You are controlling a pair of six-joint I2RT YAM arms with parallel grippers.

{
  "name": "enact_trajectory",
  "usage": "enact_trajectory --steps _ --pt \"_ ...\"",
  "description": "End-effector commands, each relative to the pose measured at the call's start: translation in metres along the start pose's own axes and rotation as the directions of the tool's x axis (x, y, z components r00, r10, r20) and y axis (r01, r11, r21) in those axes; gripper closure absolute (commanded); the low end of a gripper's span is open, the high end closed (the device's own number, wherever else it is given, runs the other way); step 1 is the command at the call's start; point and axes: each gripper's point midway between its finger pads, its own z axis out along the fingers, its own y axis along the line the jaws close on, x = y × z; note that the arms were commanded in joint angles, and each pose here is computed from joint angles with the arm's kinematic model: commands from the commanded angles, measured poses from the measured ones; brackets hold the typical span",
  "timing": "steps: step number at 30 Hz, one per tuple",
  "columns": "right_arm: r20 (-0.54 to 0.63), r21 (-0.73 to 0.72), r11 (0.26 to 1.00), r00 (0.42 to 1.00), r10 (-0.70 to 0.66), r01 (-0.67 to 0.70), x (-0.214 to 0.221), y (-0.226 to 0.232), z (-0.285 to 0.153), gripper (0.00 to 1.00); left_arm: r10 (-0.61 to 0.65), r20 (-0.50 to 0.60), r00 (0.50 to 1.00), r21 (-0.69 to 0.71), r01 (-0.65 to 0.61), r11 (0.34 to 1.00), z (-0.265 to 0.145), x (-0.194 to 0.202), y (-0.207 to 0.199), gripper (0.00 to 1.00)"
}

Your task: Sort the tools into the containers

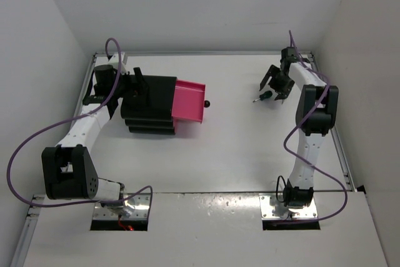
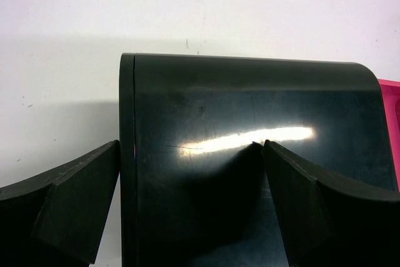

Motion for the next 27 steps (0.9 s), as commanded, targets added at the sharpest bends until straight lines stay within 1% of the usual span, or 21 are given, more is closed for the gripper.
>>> enact_trajectory --steps 1,6,9,10,11,14,15,17,18,20,21,22,23,25,27 --pt "-0.03 -0.015 0.998 0.997 0.066 -0.066 0.004 0.007 0.005 0.21 -0.021 -0.335 0.942 -0.086 -0.008 0.996 -0.013 0.103 0.023 0.0" --pt "-0.023 -0.029 0.996 0.996 0.084 -0.085 0.001 0.011 0.013 0.21 -0.021 -0.335 0.942 -0.086 -0.008 0.996 -0.013 0.103 0.023 0.0" --pt "-0.03 -0.008 0.995 0.995 0.098 -0.098 0.002 0.007 0.022 0.21 -0.021 -0.335 0.942 -0.086 -0.008 0.996 -0.013 0.103 0.023 0.0" --pt "-0.04 -0.002 0.995 0.994 0.099 -0.099 0.005 0.005 0.027 0.23 -0.021 -0.335 0.942 -0.086 -0.008 0.996 -0.013 0.103 0.023 0.0" --pt "-0.027 0.001 0.994 0.994 0.107 -0.107 0.001 0.006 0.025 0.24 -0.021 -0.335 0.942 -0.086 -0.008 0.996 -0.013 0.103 0.023 0.0" --pt "-0.037 0.02 0.994 0.993 0.109 -0.109 0.003 0.002 0.031 0.33 -0.021 -0.335 0.942 -0.086 -0.008 0.996 -0.013 0.103 0.023 0.0" --pt "-0.029 0.016 0.994 0.994 0.108 -0.108 0.0 0.004 0.03 0.41 -0.021 -0.335 0.942 -0.086 -0.008 0.996 -0.013 0.103 0.023 0.0" --pt "-0.033 0.03 0.995 0.995 0.099 -0.098 0.001 0.001 0.032 0.51 -0.021 -0.335 0.942 -0.086 -0.008 0.996 -0.013 0.103 0.023 0.0" --pt "-0.042 0.036 0.995 0.994 0.1 -0.098 0.003 0.0 0.032 0.65 -0.021 -0.335 0.942 -0.086 -0.008 0.996 -0.013 0.103 0.023 0.0" --pt "-0.057 0.033 0.997 0.996 0.073 -0.071 0.005 -0.005 0.031 0.79 -0.021 -0.335 0.942 -0.086 -0.008 0.996 -0.013 0.103 0.023 0.0" --pt "-0.068 0.038 0.997 0.996 0.065 -0.063 0.007 -0.007 0.03 0.92 -0.021 -0.335 0.942 -0.086 -0.008 0.996 -0.013 0.103 0.023 0.0" --pt "-0.09 -0.003 0.999 0.995 0.032 -0.032 0.011 -0.001 0.029 0.98 -0.021 -0.335 0.942 -0.086 -0.008 0.996 -0.013 0.103 0.023 0.0" --pt "-0.111 -0.007 1.0 0.994 0.02 -0.021 0.015 -0.002 0.028 1.0 -0.021 -0.335 0.942 -0.086 -0.008 0.996 -0.013 0.103 0.023 0.0" --pt "-0.12 -0.061 0.998 0.992 -0.036 0.028 0.019 0.004 0.016 1.0 -0.021 -0.335 0.942 -0.086 -0.008 0.996 -0.013 0.103 0.023 0.0" --pt "-0.093 -0.138 0.988 0.992 -0.084 0.07 0.022 0.013 0.006 1.0 -0.021 -0.335 0.942 -0.086 -0.008 0.996 -0.013 0.103 0.023 0.0"
